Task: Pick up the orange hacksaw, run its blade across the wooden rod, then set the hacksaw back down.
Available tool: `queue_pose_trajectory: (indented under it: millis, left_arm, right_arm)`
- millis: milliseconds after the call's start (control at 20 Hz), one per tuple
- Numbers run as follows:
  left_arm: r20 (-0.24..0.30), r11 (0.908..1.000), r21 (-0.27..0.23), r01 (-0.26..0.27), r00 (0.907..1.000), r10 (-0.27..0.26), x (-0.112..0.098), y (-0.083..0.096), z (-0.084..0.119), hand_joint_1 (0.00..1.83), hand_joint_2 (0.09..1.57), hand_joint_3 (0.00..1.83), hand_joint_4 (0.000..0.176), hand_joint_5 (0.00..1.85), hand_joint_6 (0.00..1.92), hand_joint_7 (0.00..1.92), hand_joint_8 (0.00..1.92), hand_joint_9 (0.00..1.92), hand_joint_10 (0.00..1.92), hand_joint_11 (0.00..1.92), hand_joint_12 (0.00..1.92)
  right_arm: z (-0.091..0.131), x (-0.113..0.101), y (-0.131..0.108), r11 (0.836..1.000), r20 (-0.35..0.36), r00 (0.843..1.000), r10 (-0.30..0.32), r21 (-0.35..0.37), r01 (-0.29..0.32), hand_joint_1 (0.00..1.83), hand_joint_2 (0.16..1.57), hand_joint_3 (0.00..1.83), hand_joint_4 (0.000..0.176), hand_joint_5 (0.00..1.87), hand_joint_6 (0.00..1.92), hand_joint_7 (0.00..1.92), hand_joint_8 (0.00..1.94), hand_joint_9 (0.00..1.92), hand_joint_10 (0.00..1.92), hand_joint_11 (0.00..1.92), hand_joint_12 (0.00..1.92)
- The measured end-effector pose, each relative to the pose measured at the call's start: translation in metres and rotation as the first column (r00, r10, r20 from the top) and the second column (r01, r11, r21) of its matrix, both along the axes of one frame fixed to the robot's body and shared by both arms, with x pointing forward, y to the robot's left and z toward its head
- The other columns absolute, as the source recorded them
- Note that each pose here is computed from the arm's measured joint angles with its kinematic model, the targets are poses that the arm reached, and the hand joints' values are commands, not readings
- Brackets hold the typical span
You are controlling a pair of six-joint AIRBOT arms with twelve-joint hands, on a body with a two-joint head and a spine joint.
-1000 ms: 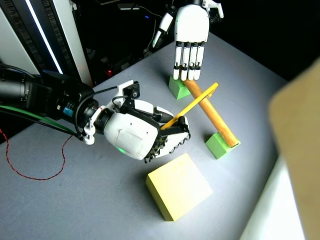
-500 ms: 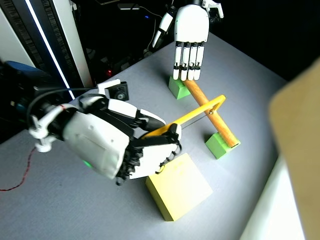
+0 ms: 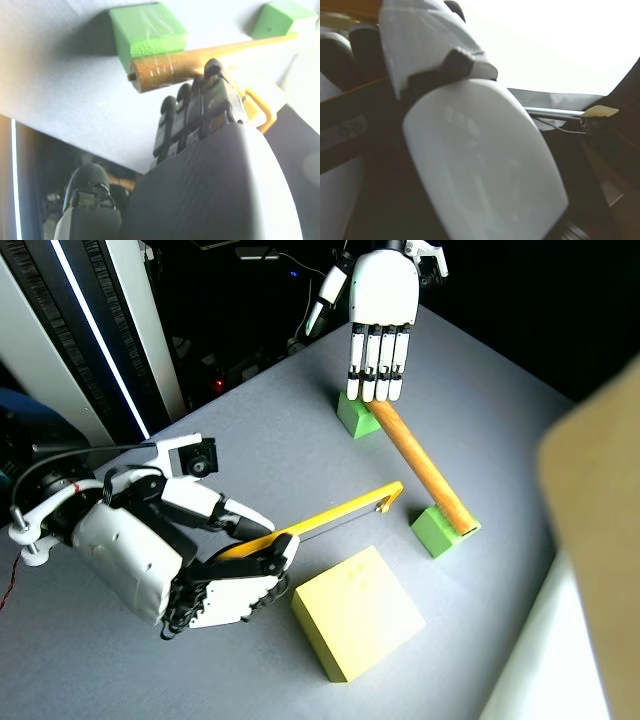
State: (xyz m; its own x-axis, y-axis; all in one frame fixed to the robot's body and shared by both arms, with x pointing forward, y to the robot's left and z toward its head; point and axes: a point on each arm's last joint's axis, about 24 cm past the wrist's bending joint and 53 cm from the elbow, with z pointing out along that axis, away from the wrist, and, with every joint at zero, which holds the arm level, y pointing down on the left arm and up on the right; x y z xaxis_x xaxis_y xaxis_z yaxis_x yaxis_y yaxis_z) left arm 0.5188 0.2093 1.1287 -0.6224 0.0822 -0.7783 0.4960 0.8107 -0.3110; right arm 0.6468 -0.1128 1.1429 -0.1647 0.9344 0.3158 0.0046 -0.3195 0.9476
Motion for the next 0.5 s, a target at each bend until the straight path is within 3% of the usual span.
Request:
queue_pose_trajectory:
  millis: [250, 500]
  left_arm:
    - [0.021, 0.9995, -0.024, 0.018, 0.9996, -0.018, 0.008, -0.004, 0.004, 0.00, 1.14, 0.00, 0.000, 0.05, 0.00, 0.01, 0.00, 0.01, 0.00, 0.01, 0.09]
    - [0.072, 0.9934, -0.098, 0.061, 0.9960, -0.054, 0.020, -0.015, 0.022, 0.00, 1.14, 0.00, 0.000, 0.06, 0.00, 0.03, 0.00, 0.02, 0.00, 0.00, 0.15]
  right_arm:
    - [-0.016, -0.001, 0.003, 1.000, -0.003, 1.000, -0.006, 0.010, 0.006, 1.38, 1.12, 0.00, 0.000, 0.88, 0.93, 1.01, 0.97, 0.97, 1.27, 0.82, 1.33]
    - [-0.031, -0.009, 0.006, 1.000, -0.010, 1.000, -0.004, 0.002, 0.004, 1.38, 1.11, 0.00, 0.000, 0.88, 0.93, 1.00, 0.97, 0.98, 1.26, 0.83, 1.31]
